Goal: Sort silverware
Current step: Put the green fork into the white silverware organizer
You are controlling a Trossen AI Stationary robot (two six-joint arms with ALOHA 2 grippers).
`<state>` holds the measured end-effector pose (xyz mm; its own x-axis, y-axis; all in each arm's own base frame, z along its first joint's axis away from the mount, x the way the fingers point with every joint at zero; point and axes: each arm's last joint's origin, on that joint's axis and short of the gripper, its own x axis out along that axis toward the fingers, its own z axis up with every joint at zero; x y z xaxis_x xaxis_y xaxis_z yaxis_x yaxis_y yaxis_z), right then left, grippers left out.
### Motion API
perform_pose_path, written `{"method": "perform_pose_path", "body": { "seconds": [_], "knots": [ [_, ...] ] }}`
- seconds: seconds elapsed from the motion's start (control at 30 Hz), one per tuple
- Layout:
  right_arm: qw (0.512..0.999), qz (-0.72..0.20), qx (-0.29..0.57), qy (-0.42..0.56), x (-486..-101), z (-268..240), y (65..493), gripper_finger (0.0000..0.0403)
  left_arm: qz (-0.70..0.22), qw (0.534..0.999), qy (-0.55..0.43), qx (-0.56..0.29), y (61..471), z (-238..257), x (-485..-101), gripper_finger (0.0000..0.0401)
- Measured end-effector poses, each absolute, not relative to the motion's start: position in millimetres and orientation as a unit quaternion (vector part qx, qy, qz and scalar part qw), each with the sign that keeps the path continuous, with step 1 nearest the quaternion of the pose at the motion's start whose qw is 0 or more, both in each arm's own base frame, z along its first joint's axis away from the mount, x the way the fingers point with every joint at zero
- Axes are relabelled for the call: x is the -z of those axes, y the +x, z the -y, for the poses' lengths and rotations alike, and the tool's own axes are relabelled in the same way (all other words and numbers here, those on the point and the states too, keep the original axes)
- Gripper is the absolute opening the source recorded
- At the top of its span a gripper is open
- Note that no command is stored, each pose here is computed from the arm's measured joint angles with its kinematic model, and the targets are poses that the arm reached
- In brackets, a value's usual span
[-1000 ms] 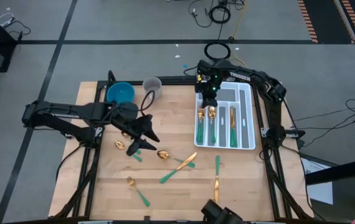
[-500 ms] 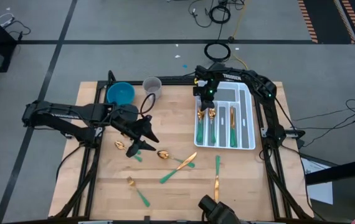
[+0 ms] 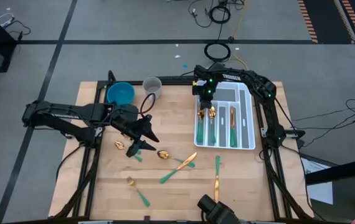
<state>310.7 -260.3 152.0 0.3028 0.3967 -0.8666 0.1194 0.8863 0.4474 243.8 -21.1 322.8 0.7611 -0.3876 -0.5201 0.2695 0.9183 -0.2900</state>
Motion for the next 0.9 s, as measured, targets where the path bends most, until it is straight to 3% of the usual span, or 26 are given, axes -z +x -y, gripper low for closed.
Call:
{"method": "perform_pose_path", "body": {
  "seconds": [0.4,0.9],
  "knots": [
    [0.781,-0.591,-0.088,0.179,-153,259,314,0.013,-0.306,0.931,-0.092,0.178,243,21,-321,0.019],
    [0.767,-0.632,-0.056,0.09,-168,247,320,0.0176,-0.324,0.93,-0.083,0.151,241,20,-318,0.019]
  ]
}}
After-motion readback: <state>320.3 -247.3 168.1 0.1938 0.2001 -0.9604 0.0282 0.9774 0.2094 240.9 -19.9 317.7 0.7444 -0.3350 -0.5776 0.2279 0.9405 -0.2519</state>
